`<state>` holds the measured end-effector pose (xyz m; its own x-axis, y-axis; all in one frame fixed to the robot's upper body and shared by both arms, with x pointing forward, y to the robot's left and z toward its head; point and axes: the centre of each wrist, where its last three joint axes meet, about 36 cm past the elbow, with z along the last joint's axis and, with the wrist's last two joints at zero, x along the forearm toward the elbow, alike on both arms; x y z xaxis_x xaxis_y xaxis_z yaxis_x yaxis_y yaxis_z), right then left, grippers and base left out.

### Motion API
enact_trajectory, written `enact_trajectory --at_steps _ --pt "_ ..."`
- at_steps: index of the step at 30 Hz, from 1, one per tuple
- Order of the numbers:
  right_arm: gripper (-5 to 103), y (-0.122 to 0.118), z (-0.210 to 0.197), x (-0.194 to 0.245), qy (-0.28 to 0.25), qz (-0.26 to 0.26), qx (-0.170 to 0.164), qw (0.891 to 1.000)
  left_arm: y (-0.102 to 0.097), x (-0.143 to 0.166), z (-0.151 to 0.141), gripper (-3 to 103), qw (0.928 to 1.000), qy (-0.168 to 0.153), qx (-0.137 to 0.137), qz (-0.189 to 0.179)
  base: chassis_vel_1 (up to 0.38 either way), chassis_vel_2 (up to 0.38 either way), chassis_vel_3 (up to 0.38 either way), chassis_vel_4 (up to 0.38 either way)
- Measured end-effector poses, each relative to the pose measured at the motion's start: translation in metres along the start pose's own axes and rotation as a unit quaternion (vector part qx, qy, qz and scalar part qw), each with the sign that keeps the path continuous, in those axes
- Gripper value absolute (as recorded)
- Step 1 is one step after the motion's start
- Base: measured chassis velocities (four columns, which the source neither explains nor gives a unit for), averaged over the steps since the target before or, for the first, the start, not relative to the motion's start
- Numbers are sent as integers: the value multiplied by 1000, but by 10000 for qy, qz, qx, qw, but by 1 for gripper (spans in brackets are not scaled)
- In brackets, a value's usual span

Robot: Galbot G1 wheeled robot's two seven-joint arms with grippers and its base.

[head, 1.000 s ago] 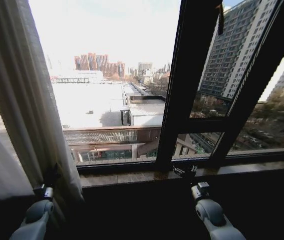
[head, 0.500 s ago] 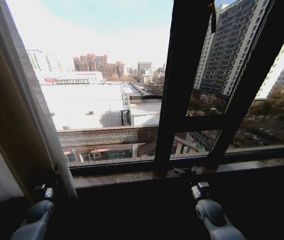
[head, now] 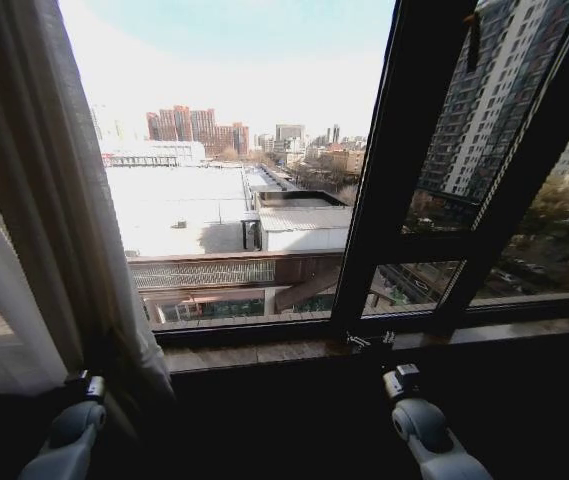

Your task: Open the curtains by pulling them apart, changing their state from closed to fully open.

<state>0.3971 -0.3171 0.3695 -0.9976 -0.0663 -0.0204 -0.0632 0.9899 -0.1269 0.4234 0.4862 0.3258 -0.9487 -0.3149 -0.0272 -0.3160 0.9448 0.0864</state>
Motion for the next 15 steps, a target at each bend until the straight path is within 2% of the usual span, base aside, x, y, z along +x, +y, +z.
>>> enact_trajectory --at_steps 3,7,8,9,11,12,15 --pt "100 0 0 0 0 0 1 10000 4 -3 -2 0 10000 -7 -5 -95 0 0 0 0" --pt "100 0 0 0 1 2 3 10000 35 -19 -13 0 9976 -12 -54 -689 -12 -28 9 9" --pt "100 0 0 0 1 2 3 10000 35 -19 -13 0 9976 -12 -54 -689 -19 -56 -5 10" --pt "100 0 0 0 1 3 3 10000 43 -21 -15 0 9965 -8 -104 -824 0 0 0 0" --pt "100 0 0 0 1 1 2 10000 72 -26 -18 0 9914 26 -270 -1277 0 0 0 0" --pt "100 0 0 0 1 1 2 10000 72 -26 -18 0 9914 26 -270 -1277 0 0 0 0" --pt "100 0 0 0 1 1 2 10000 110 -28 -18 0 9824 105 -405 -1820 0 0 0 0"
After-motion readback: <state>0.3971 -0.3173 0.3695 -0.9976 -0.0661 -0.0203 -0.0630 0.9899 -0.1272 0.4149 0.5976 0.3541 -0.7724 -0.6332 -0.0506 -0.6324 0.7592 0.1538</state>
